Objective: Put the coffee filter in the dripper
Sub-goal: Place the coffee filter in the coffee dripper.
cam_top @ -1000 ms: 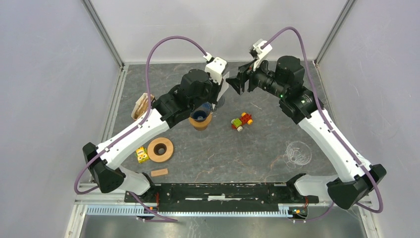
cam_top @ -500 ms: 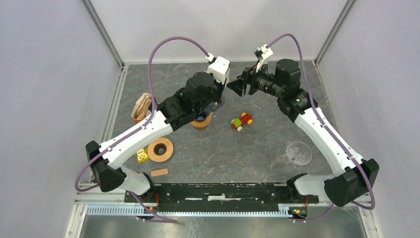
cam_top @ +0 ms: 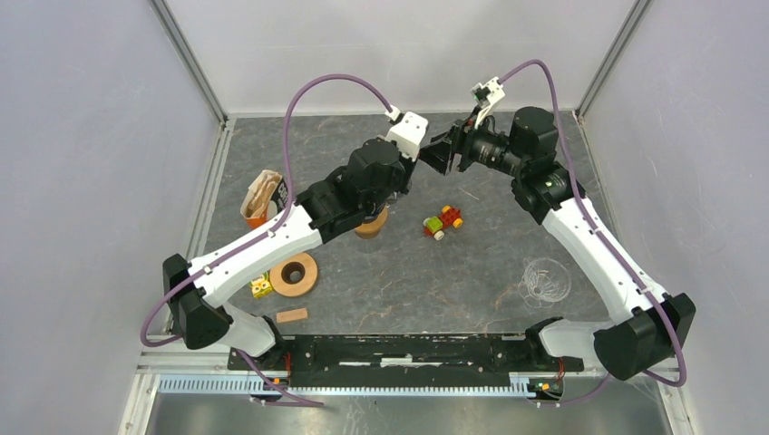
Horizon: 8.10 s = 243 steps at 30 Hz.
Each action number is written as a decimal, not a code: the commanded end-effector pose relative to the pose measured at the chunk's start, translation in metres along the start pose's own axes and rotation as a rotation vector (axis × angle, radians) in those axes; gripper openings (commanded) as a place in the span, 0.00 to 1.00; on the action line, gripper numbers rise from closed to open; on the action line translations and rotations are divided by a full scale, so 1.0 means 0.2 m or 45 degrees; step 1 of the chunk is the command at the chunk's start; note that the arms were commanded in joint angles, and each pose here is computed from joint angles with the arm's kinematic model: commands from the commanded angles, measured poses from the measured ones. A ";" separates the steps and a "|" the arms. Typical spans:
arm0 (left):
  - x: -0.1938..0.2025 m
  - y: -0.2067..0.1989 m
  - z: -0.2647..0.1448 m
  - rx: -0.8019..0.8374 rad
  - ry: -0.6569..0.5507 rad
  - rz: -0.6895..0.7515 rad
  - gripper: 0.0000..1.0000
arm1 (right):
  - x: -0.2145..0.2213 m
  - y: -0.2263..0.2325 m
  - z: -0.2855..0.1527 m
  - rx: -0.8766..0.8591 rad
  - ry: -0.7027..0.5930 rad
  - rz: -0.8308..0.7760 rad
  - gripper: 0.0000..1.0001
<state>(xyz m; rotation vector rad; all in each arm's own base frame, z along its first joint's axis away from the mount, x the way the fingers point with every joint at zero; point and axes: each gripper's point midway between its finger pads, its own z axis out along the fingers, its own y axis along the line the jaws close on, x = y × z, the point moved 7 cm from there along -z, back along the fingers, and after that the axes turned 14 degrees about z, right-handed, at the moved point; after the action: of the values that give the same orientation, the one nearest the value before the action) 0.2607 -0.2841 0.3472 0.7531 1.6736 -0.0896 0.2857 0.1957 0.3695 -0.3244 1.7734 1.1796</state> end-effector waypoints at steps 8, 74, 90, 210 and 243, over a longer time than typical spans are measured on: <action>-0.05 -0.03 0.02 -0.040 -0.059 0.077 0.02 | 0.01 -0.03 0.04 -0.022 -0.011 0.041 0.70; -0.01 0.02 0.06 -0.214 -0.100 0.164 0.02 | 0.11 -0.12 0.05 0.266 0.009 -0.190 0.00; -0.01 0.02 0.06 -0.352 -0.141 0.344 0.02 | 0.09 -0.18 0.00 0.466 -0.028 -0.241 0.00; 0.07 -0.15 -0.10 0.283 -0.186 0.417 0.02 | 0.19 -0.07 -0.14 0.074 0.080 -0.741 0.57; 0.13 -0.16 -0.14 0.395 -0.178 0.434 0.02 | 0.25 -0.07 -0.21 -0.088 0.121 -0.813 0.50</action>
<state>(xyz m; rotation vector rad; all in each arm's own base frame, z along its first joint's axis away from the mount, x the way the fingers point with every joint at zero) 0.2194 -0.2904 0.3071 1.2119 1.4558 -0.1687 0.2491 0.1725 0.3095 -0.9135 1.5996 0.8217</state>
